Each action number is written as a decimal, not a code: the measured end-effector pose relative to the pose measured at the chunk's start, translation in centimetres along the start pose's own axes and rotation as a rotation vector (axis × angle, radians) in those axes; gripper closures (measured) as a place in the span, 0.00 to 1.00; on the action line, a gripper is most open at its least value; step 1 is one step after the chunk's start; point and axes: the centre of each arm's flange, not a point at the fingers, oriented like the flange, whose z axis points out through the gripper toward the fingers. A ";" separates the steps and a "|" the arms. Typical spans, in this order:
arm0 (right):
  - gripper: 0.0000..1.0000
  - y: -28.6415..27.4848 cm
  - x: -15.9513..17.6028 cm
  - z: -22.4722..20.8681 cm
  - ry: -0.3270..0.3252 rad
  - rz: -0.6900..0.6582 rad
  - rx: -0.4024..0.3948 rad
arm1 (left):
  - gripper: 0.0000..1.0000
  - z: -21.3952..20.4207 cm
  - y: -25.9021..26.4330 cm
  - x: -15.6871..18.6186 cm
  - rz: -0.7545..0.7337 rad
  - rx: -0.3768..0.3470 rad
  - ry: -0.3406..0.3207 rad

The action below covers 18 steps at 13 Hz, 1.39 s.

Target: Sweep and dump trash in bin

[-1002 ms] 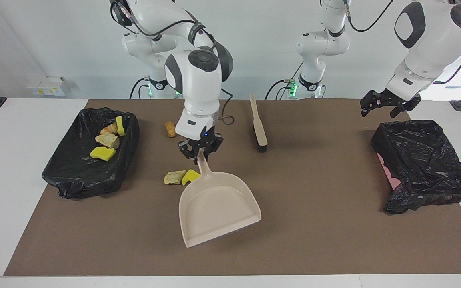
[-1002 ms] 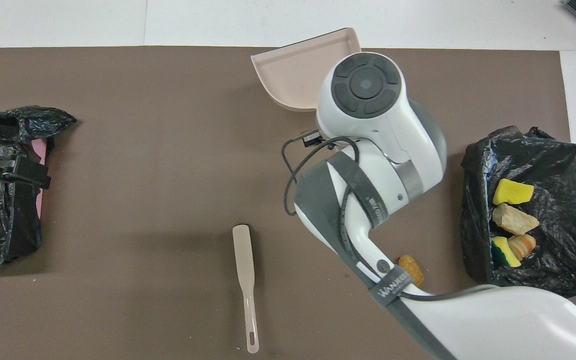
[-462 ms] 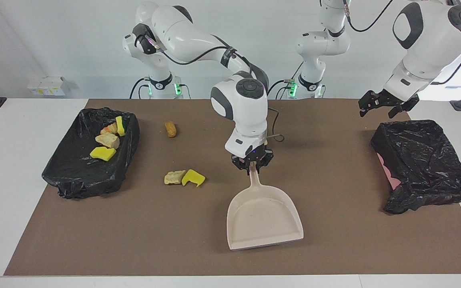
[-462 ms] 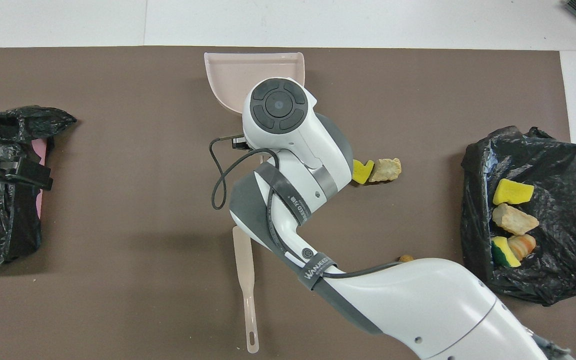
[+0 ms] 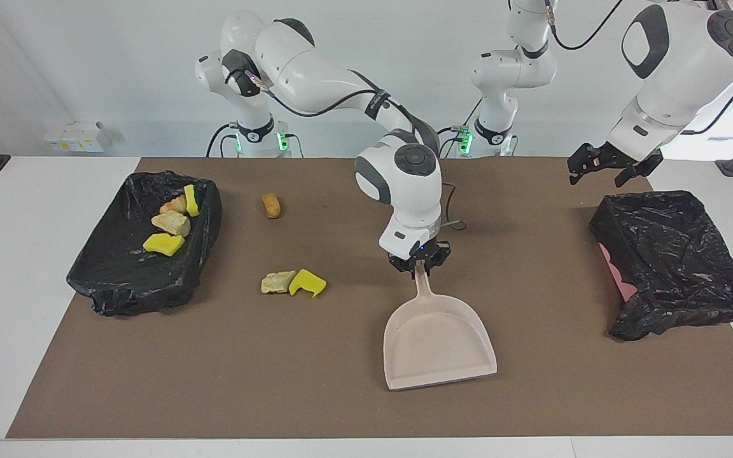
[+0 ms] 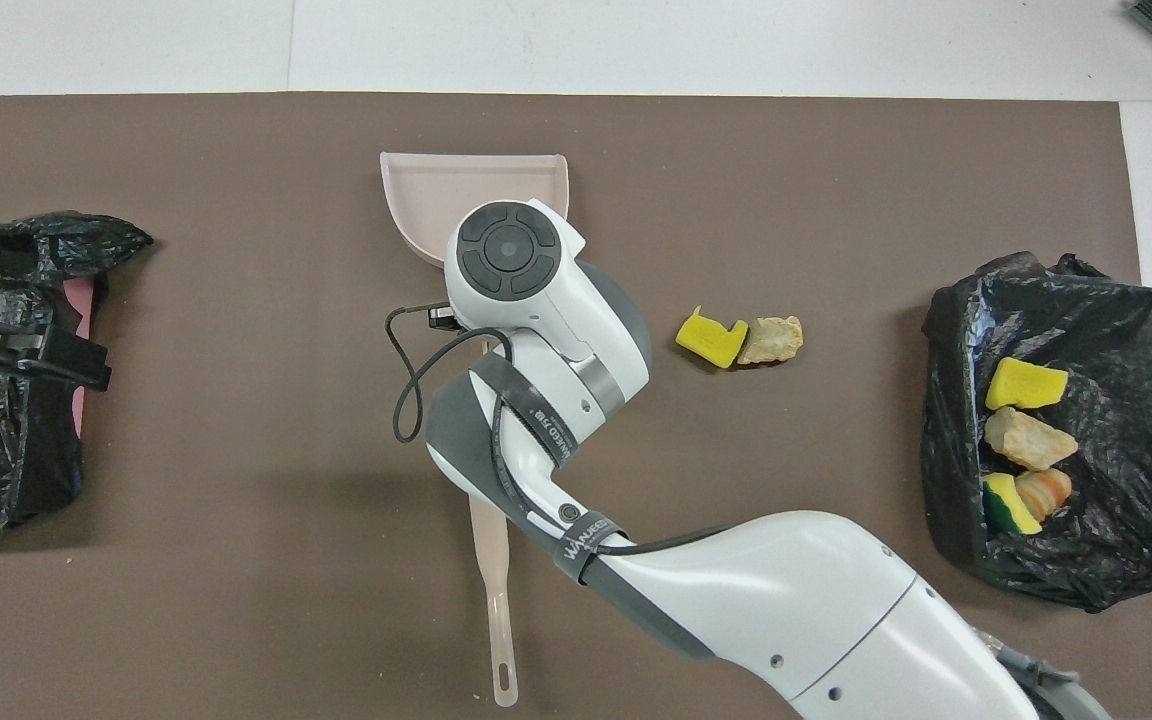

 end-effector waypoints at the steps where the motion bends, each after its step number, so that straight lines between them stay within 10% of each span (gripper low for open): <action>1: 0.48 0.1 -0.2 0.1 -0.016 0.000 -0.012 | 0.00 0.2 0.0 -0.2 0.000 0.000 -0.001; 6: 0.11 0.9 -1.6 -4.4 -0.093 -0.001 -0.080 | 0.00 1.0 0.2 -0.7 0.003 0.005 0.040; 12: 0.04 -2.4 -14.8 -15.7 -0.199 -0.111 -0.089 | 0.00 3.2 1.1 2.1 -0.020 -0.031 0.123; 18: 0.05 -3.9 -27.9 -9.1 -0.203 -0.222 -0.092 | 0.00 8.0 10.4 6.3 -0.053 -0.038 0.125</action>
